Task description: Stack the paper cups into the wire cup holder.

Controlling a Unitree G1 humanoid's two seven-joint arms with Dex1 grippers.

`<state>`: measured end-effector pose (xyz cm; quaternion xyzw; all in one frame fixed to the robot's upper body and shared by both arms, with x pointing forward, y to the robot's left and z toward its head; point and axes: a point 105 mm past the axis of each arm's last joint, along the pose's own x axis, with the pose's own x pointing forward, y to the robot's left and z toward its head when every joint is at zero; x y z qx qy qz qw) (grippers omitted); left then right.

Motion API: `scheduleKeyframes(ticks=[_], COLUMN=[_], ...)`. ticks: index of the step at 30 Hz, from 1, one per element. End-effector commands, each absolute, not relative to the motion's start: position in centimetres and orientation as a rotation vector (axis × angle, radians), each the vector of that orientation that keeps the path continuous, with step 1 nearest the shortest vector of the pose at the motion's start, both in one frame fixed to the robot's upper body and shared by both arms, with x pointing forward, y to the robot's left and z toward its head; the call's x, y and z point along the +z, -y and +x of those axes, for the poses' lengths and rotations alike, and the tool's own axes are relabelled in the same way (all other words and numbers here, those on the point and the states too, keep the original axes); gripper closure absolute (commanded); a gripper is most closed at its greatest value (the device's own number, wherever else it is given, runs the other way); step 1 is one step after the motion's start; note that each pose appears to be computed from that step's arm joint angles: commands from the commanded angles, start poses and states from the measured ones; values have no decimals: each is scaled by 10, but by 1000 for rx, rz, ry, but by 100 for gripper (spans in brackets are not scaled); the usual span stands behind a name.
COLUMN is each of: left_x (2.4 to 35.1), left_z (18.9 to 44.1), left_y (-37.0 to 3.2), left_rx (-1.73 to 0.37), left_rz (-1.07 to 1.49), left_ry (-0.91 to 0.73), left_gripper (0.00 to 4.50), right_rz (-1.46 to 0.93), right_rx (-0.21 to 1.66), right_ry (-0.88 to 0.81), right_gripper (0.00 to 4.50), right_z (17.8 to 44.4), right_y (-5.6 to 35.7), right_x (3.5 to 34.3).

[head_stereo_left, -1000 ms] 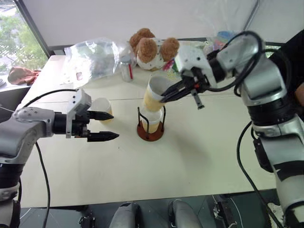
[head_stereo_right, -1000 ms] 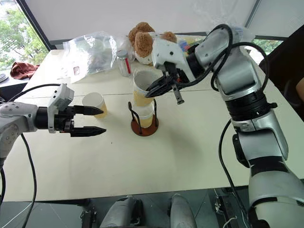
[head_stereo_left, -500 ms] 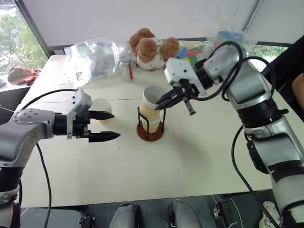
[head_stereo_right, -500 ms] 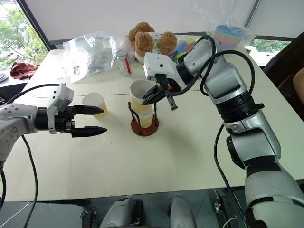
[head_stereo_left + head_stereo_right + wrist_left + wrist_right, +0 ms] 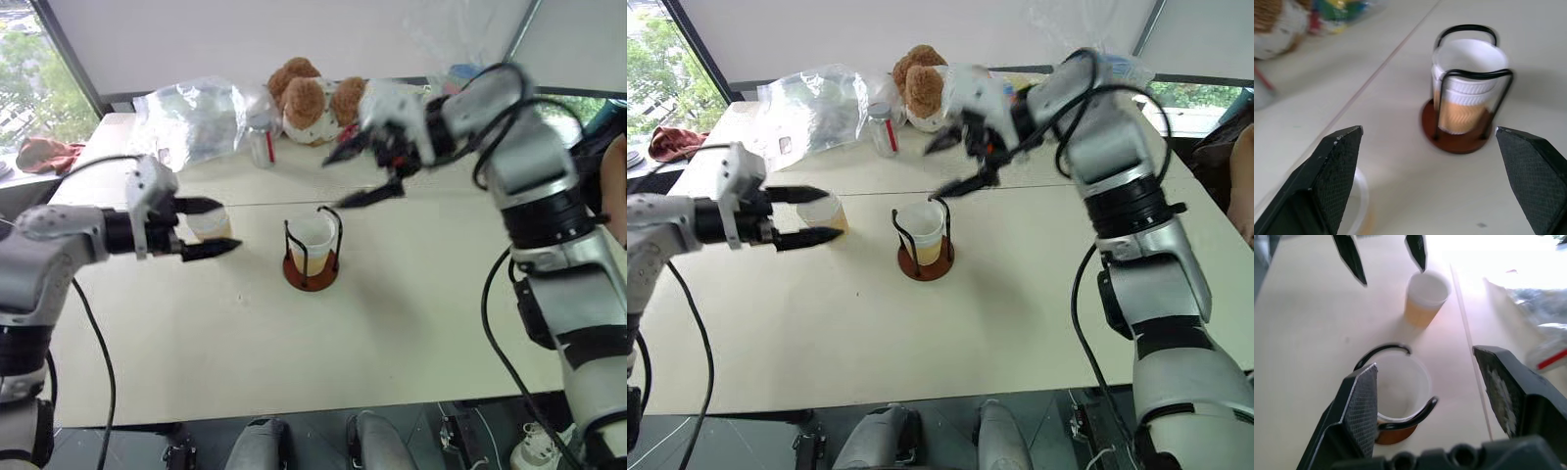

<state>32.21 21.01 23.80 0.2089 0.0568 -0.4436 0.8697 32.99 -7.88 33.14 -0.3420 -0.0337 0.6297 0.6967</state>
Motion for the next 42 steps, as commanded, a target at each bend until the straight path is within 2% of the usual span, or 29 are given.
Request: scheduleKeyframes(ticks=[1,5,11,15,23,26,33,40,42], left_x=[254,248,237,232,216,208,196,209,228], left_z=[330,343,355,366,374,378,383,388,390], left_y=[-221,-224,-239,-238,-228,-223,-223,-217,-206], left_rx=[-908,-951,-998,-1001,-1092,-1122,-1146,-1136,-1149], left_rz=[589,756,901,915,930,917,953,979,998], left_ry=[-78,-147,-244,-247,-296,-314,-348,-298,-237], left_gripper=[0,0,0,0,0,86,448,448,448], right_rz=[-530,-373,-270,-200,-179,-176,-184,-193,-199], right_rx=[1473,1386,1159,1052,986,959,921,890,880], right_ry=[155,127,55,72,61,63,52,42,34], right_gripper=[115,115,115,115,115,109,109,109,109], right_z=[291,276,279,282,280,280,281,281,280], right_y=[90,98,114,121,126,131,137,145,149], right_x=[353,333,297,290,285,287,287,287,287])
